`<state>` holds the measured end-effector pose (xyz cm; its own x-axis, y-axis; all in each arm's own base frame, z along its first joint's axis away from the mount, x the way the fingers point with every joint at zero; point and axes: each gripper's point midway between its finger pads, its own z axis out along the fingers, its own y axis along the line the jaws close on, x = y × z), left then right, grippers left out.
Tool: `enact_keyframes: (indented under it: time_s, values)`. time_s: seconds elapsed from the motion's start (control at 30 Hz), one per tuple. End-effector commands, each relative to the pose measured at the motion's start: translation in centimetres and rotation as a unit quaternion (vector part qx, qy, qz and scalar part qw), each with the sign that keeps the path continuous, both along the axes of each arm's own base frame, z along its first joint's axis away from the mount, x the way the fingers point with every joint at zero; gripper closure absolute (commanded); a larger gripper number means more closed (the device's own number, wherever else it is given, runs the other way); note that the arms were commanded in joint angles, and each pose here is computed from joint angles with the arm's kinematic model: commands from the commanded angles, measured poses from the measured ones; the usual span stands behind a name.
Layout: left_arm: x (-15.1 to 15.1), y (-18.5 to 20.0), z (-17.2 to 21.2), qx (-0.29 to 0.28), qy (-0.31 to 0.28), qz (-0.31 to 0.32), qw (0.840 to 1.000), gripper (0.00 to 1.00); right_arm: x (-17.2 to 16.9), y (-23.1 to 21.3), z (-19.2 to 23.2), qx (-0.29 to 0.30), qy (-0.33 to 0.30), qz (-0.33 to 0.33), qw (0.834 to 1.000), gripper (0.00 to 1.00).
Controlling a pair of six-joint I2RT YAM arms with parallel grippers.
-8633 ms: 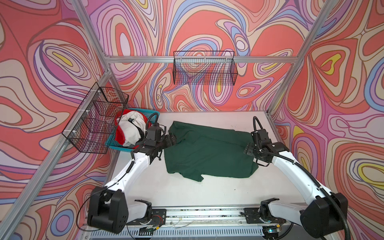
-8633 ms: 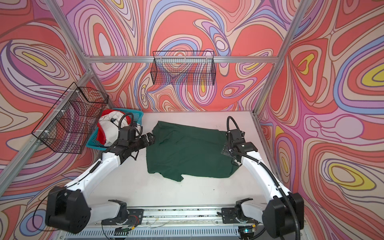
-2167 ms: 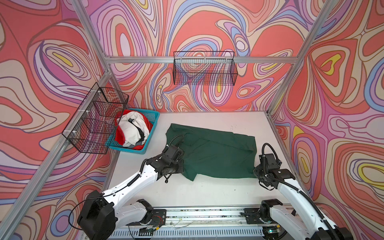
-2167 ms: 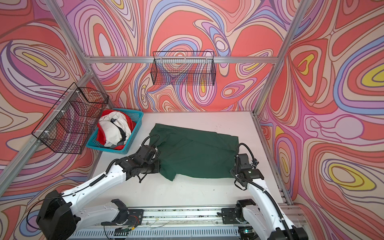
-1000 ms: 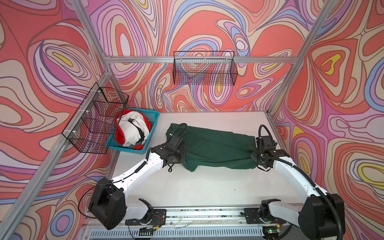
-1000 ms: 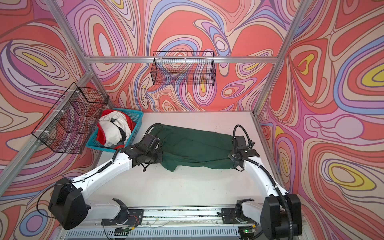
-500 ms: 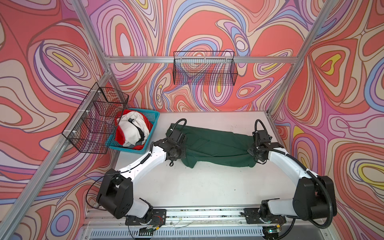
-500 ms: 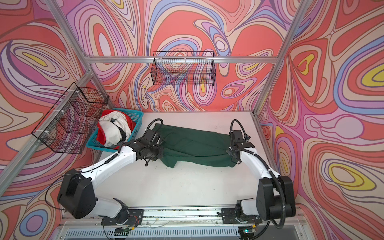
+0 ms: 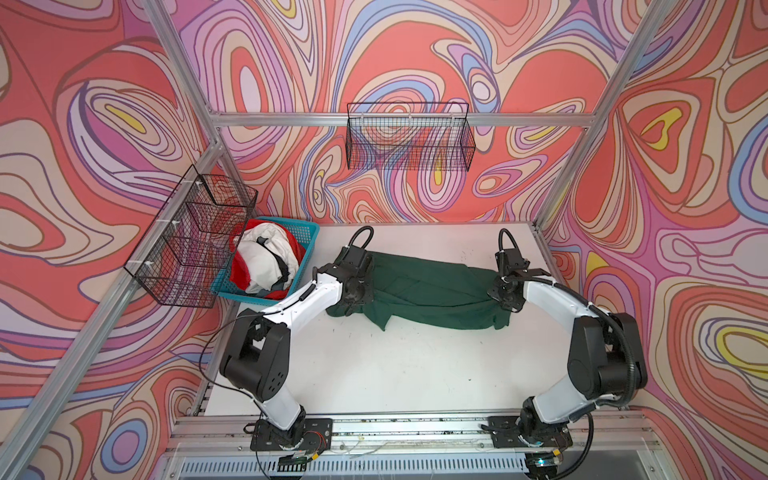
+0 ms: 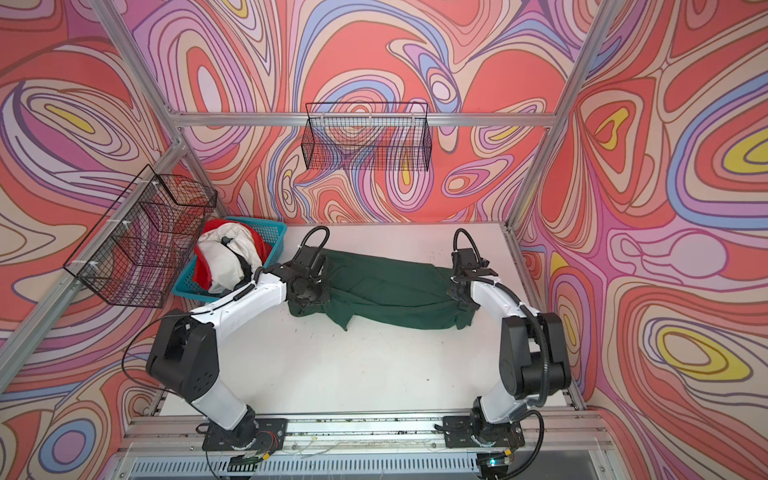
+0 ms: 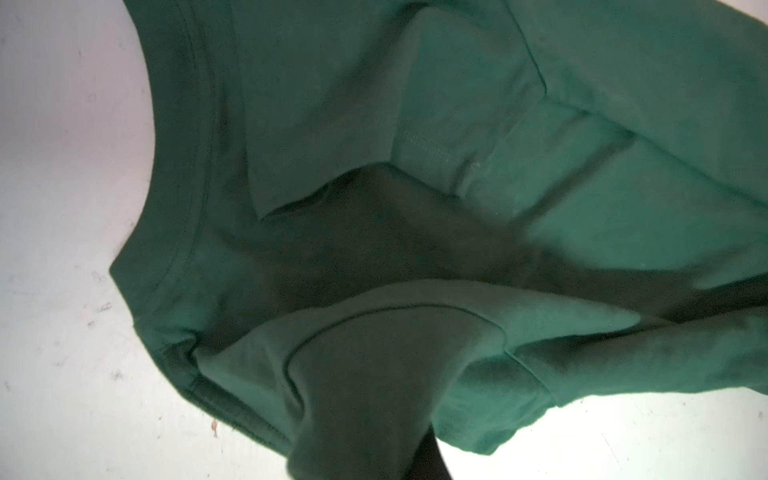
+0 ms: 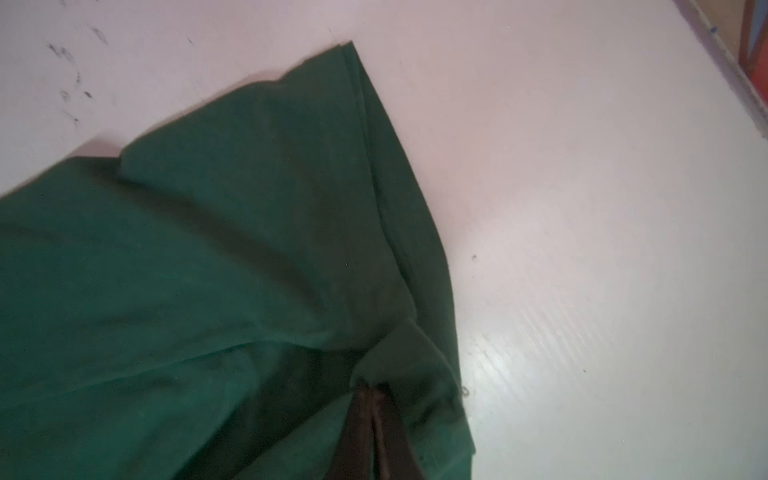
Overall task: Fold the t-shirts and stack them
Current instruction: 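Fold the hem with both grippers away from the robot over the shirt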
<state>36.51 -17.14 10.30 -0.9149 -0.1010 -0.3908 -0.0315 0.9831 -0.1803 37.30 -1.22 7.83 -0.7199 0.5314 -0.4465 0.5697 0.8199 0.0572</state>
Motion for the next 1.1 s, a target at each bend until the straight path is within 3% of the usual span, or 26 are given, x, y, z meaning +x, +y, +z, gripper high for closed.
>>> enact_keyframes:
  time_s: [0.0,0.07,0.1,0.13,0.2,0.23,0.3,0.33,0.5,0.7,0.87,1.07]
  values:
    - [2.2,-0.3,0.1,0.009,-0.013,0.001,1.000,1.00,1.0,-0.1,-0.5,-0.014,0.010,0.016,1.000,1.00]
    - [3.3,-0.5,-0.4,0.013,-0.009,0.000,1.000,1.00,1.3,0.1,-0.8,-0.013,0.016,0.023,1.000,1.00]
    - [3.8,-0.6,-0.4,0.016,-0.007,-0.002,1.000,0.89,1.4,0.2,-0.8,-0.012,0.019,0.027,0.999,0.88]
    - [4.2,-0.6,-0.5,0.022,-0.004,-0.002,1.000,0.65,1.4,0.2,-0.6,-0.011,0.018,0.029,0.999,0.65]
    - [4.9,-0.6,0.0,0.032,-0.015,-0.004,0.999,0.41,1.2,0.2,0.3,-0.010,0.009,0.029,0.999,0.43]
    - [5.1,-0.4,0.5,0.036,-0.028,-0.002,0.999,0.31,1.1,0.2,1.0,-0.009,0.001,0.030,0.999,0.37]
    - [5.5,0.2,1.9,0.045,-0.057,0.002,0.997,0.06,0.6,0.3,2.3,-0.006,-0.013,0.034,0.999,0.36]
    - [5.6,0.5,2.6,0.052,-0.069,0.001,0.996,0.00,0.3,0.4,2.7,-0.003,-0.018,0.036,0.999,0.36]
    - [4.6,2.7,4.8,0.091,-0.095,0.015,0.991,0.00,-3.1,1.7,2.4,0.047,-0.017,0.043,0.998,0.42]
    - [1.1,3.7,3.9,0.068,-0.088,0.018,0.994,0.00,-7.1,3.2,-0.7,0.101,0.006,0.040,0.994,0.49]
    - [-1.4,4.7,2.1,0.061,-0.076,0.023,0.995,0.00,-8.4,3.6,-2.6,0.122,0.015,0.033,0.992,0.52]
    - [-2.2,5.6,-1.0,0.050,-0.036,0.032,0.998,0.00,-8.3,3.1,-3.9,0.109,0.021,0.016,0.994,0.57]
